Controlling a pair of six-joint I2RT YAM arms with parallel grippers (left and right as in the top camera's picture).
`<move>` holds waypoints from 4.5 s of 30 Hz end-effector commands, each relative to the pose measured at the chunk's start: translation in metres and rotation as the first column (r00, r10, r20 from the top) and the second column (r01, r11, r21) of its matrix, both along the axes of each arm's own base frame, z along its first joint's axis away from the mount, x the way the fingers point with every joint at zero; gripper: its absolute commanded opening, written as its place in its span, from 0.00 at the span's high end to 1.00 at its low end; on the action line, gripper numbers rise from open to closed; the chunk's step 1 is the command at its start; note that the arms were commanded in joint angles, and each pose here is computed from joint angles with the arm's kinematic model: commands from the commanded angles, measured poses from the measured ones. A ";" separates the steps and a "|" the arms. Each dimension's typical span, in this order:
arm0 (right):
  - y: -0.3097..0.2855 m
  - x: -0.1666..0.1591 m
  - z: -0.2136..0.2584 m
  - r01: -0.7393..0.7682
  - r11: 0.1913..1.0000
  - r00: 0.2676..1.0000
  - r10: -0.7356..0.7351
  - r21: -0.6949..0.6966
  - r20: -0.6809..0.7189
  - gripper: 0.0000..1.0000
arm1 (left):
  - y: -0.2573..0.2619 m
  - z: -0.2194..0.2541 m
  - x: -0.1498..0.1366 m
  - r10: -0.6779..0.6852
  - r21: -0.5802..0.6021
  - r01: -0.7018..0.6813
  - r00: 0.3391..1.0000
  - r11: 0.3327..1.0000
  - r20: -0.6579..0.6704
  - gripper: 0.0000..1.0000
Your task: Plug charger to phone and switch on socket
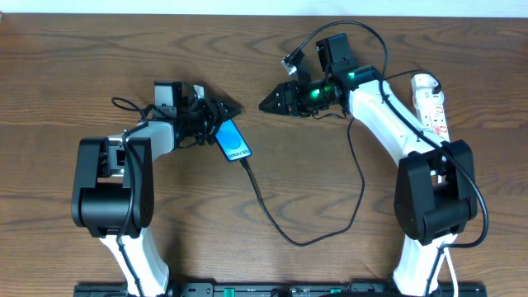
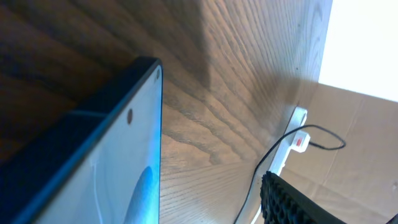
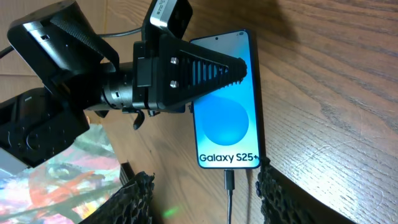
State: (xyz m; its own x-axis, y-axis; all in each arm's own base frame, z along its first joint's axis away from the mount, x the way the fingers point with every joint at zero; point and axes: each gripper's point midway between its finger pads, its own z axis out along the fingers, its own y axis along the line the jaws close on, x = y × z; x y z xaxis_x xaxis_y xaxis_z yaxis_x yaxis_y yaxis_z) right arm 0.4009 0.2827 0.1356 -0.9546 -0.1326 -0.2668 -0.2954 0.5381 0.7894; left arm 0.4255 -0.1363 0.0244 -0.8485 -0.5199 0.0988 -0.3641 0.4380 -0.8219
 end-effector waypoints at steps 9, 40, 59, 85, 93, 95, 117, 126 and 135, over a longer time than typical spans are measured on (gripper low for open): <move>0.000 0.003 0.009 -0.009 1.000 0.999 0.009 0.006 0.038 0.47 | 0.018 0.015 0.008 0.088 0.005 -0.088 0.996 0.996 -0.012 0.27; 0.000 0.003 0.009 -0.015 1.000 0.999 0.015 0.005 0.046 0.46 | 0.020 0.006 -0.003 0.002 0.080 -0.004 1.000 0.997 0.024 0.24; 0.000 0.002 0.009 -0.015 1.000 0.999 0.015 0.004 0.043 0.46 | 0.044 -0.020 -0.011 -0.167 0.360 0.115 0.979 0.926 0.119 0.29; -0.001 0.003 0.007 -0.013 1.000 0.999 0.014 -0.004 0.048 0.46 | 0.085 -0.035 -0.038 -0.015 0.324 0.040 0.997 0.945 -0.078 0.36; -0.002 0.003 0.006 -0.008 1.000 0.999 0.009 -0.013 0.048 0.45 | 0.098 -0.028 -0.036 0.017 0.314 0.009 0.997 0.949 -0.080 0.36; -0.003 0.005 0.004 0.000 1.000 0.999 0.001 -0.027 0.050 0.48 | 0.106 -0.015 -0.033 0.037 0.316 -0.014 0.997 0.949 -0.066 0.36; -0.096 0.015 0.049 0.233 0.902 0.942 -0.116 -0.363 0.315 0.67 | 0.121 0.194 -0.046 0.056 0.354 -0.225 0.902 0.908 0.428 0.36; -0.197 0.007 0.099 0.439 0.827 0.880 -0.318 -0.351 0.352 0.71 | 0.120 0.199 -0.049 0.055 0.353 -0.229 0.897 0.907 0.439 0.28; -0.330 0.006 0.079 0.691 0.560 0.712 -0.636 -0.457 0.297 0.74 | 0.120 0.199 -0.049 0.055 0.353 -0.228 0.897 0.907 0.438 0.07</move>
